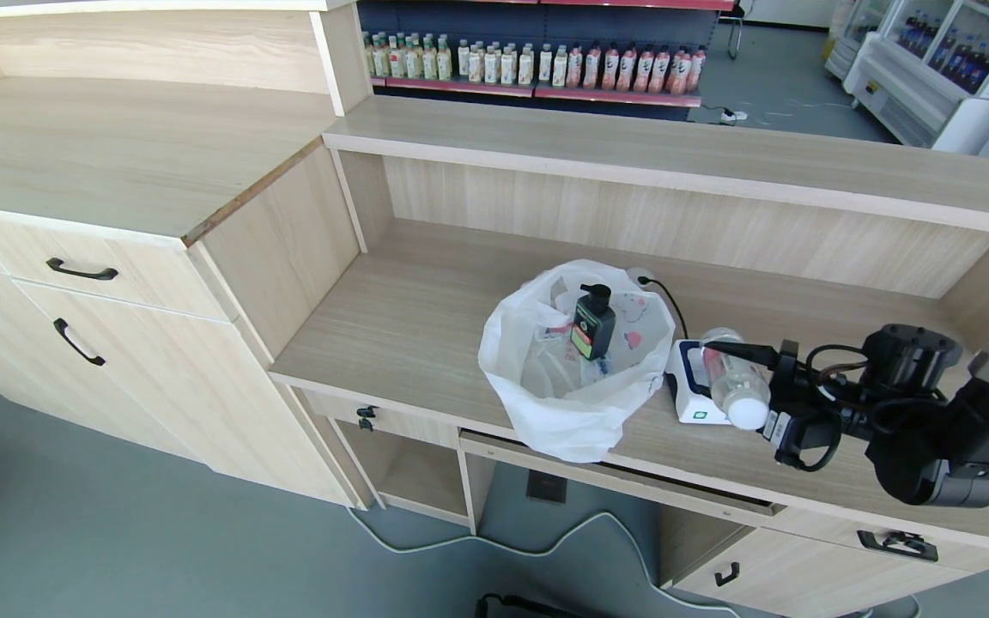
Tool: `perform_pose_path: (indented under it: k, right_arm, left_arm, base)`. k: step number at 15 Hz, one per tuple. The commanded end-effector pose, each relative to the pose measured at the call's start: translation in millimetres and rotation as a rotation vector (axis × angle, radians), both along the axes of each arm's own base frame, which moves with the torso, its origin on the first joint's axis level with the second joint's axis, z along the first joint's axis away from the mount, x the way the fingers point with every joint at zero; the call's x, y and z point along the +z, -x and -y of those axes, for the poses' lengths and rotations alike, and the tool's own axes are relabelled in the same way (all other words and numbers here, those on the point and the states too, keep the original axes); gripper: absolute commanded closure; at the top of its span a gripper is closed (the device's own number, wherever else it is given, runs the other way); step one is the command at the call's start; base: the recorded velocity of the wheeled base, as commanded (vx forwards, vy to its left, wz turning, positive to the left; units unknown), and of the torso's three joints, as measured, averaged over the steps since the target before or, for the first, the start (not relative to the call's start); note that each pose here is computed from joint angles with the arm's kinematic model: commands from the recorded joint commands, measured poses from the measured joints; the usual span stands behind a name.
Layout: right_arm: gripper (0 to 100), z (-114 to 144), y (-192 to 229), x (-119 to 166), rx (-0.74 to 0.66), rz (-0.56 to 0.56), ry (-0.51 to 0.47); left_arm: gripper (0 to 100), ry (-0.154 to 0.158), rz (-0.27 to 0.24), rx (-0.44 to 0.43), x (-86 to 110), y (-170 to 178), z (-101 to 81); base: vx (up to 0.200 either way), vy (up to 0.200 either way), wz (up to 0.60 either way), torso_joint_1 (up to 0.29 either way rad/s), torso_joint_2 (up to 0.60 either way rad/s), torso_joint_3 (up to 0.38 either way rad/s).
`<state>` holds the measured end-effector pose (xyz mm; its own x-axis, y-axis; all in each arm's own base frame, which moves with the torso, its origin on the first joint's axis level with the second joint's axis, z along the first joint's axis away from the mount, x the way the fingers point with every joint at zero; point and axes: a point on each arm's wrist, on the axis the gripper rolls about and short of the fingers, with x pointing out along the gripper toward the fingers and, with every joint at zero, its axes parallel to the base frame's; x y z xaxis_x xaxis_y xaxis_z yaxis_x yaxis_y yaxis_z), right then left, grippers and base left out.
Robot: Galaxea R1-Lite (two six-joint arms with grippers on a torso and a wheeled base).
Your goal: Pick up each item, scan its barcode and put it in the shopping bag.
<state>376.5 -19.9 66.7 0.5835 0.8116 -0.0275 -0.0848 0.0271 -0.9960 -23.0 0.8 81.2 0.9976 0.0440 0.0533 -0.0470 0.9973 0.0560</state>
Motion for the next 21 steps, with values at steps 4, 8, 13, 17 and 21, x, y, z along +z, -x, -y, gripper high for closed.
perform_pose_path:
  k: [4, 8, 13, 17, 21]
  right_arm:
    - [100, -4.0, -8.8, -5.0, 0.013, 0.006, 0.0]
    - [100, -5.1, -9.8, -9.4, 0.017, -0.004, -0.001]
    - [100, -4.9, -11.3, -9.2, 0.016, -0.009, -0.006]
    - [100, -3.2, 8.4, 58.3, 0.003, -0.013, -0.1]
    - [100, 37.3, 100.1, 176.5, -0.241, -0.07, -0.401]
  left_arm:
    - [0, 0.0, 0.002, 0.0, 0.3, 0.1, 0.0]
    - [0, 0.0, 0.002, 0.0, 0.3, 0.1, 0.0]
    - [0, 0.0, 0.002, 0.0, 0.3, 0.1, 0.0]
    - [0, 0.0, 0.0, 0.0, 0.1, 0.1, 0.0]
    - [0, 0.0, 0.0, 0.0, -0.2, 0.0, 0.0]
  base:
    - [0.0, 0.0, 0.0, 0.0, 0.0, 0.0]
    - [0.0, 0.0, 0.0, 0.0, 0.0, 0.0]
    - [0.0, 0.0, 0.0, 0.0, 0.0, 0.0]
    - [0.0, 0.0, 0.0, 0.0, 0.0, 0.0]
    - [0.0, 0.0, 0.0, 0.0, 0.0, 0.0]
